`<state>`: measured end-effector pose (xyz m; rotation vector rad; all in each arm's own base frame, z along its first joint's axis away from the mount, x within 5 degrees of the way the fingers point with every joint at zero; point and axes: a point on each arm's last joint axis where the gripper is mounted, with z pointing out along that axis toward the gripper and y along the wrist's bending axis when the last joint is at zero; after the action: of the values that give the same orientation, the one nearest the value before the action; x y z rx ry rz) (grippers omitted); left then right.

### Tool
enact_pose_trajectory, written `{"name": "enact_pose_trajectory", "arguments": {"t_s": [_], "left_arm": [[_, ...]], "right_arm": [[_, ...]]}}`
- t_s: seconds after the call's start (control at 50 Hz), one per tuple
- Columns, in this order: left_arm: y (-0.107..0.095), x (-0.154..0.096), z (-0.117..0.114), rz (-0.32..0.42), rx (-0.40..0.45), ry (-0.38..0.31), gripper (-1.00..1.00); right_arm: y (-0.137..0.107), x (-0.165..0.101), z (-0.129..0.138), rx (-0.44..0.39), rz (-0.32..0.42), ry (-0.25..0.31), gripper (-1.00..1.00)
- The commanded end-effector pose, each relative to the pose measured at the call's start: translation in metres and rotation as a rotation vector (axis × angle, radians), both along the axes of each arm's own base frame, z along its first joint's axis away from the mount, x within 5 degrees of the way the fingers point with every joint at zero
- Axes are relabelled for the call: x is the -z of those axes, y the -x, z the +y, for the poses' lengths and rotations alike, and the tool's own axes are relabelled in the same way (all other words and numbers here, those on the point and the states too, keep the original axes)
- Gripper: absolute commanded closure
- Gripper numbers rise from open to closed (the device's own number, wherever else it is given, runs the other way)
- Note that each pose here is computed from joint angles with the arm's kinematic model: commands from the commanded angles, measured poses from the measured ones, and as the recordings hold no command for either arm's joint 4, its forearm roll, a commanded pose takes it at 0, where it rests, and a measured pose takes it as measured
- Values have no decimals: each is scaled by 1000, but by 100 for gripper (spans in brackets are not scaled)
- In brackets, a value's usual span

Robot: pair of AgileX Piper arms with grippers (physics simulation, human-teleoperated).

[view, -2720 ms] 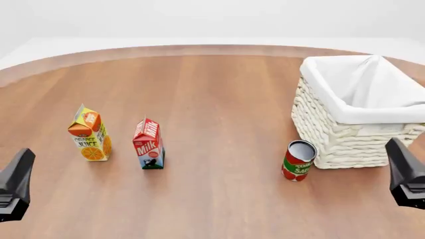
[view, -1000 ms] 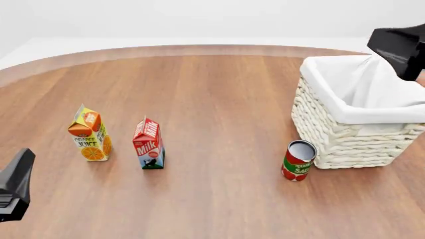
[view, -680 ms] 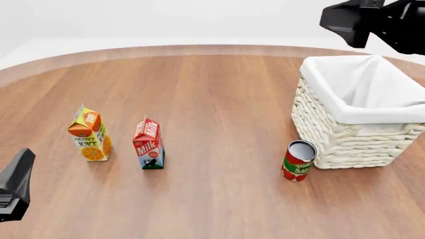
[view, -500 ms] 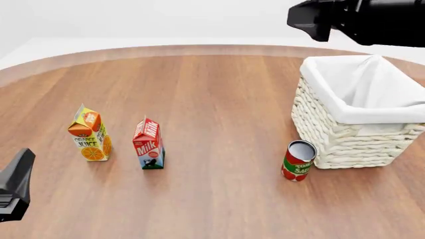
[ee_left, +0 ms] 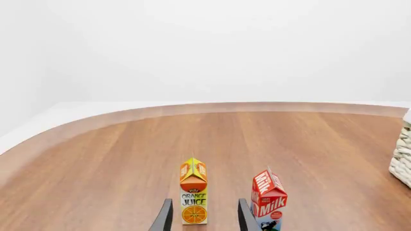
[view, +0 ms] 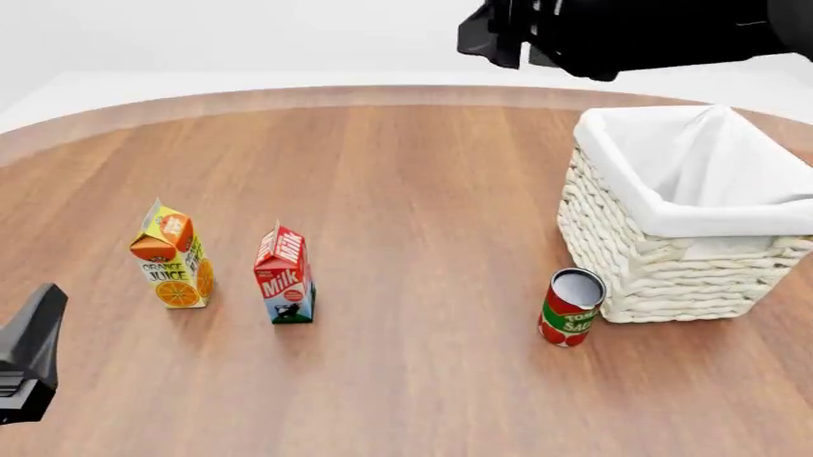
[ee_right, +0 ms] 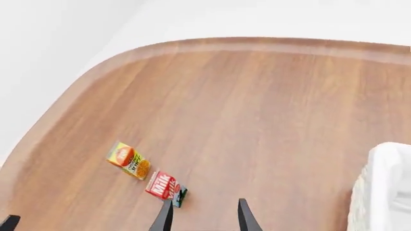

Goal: Pick the milk and place it in the basket.

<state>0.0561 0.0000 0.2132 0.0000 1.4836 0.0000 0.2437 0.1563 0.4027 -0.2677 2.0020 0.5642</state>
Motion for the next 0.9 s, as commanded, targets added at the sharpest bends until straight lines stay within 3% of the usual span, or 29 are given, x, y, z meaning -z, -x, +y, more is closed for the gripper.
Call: {"name": "enact_pose_trajectory", "arguments": {"t_s": [0.02, 0.46, 0.54, 0.76, 0.9], "left_arm": [[0, 0, 0, 0, 0, 0, -100], [0, 0, 0, 0, 0, 0, -100], [0, 0, 0, 0, 0, 0, -100], [0, 0, 0, 0, 0, 0, -100], [0, 0, 0, 0, 0, 0, -100]], "right_arm": [[-19, 12, 22, 6, 75, -35, -100], [-42, 26, 55, 22, 168, -109, -100], [-46, 35, 63, 26, 208, -110, -100], [-58, 41, 80, 7, 229, -82, -100], [-61, 53, 93, 11, 269, -100, -100]]}}
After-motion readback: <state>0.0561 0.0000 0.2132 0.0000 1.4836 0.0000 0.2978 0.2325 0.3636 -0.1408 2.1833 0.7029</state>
